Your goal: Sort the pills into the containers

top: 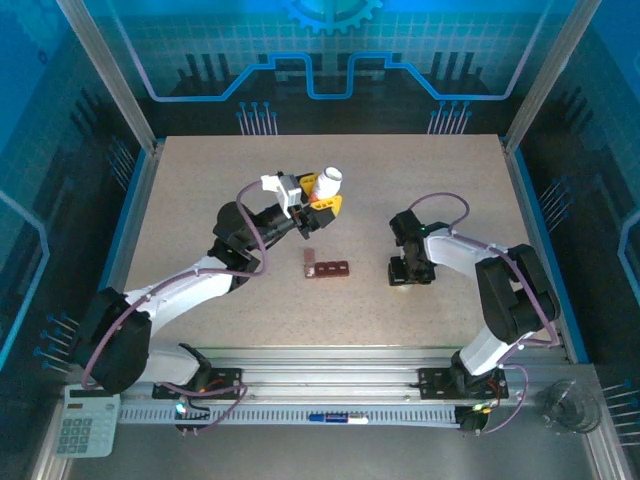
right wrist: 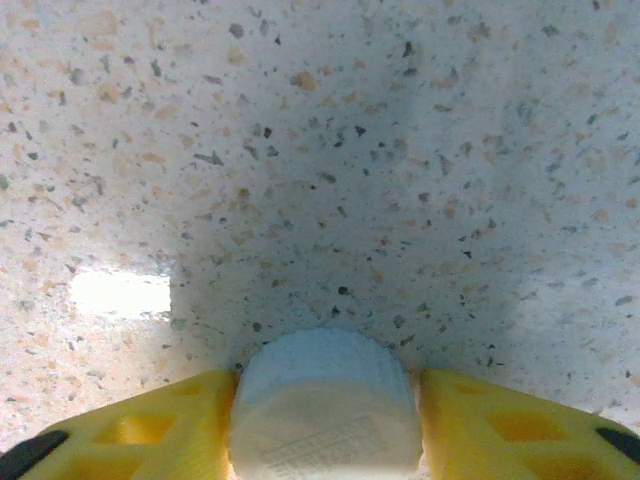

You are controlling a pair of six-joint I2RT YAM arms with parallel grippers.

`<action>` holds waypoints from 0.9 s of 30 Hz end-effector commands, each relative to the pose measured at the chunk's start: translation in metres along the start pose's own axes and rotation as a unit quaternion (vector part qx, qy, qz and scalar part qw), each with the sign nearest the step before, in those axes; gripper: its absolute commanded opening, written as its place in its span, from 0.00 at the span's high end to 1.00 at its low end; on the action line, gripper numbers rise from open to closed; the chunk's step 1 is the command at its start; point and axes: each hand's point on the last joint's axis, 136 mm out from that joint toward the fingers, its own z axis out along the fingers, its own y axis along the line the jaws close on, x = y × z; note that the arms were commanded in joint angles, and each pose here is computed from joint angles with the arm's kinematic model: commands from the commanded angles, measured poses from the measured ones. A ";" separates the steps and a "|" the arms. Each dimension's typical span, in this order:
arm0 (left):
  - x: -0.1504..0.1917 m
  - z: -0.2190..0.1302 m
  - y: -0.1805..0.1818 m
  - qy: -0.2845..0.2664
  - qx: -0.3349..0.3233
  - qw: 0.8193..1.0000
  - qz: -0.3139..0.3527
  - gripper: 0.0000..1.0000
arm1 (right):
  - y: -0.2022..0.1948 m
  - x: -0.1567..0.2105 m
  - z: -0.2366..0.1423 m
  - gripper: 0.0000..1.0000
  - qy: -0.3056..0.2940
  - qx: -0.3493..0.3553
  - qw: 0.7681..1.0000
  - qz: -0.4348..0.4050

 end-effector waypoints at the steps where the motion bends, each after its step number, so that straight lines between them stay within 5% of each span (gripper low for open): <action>1: -0.012 -0.004 -0.012 -0.018 0.020 1.000 0.006 1.00 | 0.005 0.007 0.007 0.54 0.018 0.001 1.000 -0.007; 9: -0.002 -0.009 -0.012 -0.010 0.017 1.000 0.000 1.00 | 0.020 -0.002 -0.016 0.58 -0.006 -0.033 0.999 -0.007; 27: 0.038 -0.017 -0.012 -0.004 0.021 0.999 0.030 1.00 | 0.065 -0.078 -0.150 0.58 -0.128 -0.124 0.982 -0.064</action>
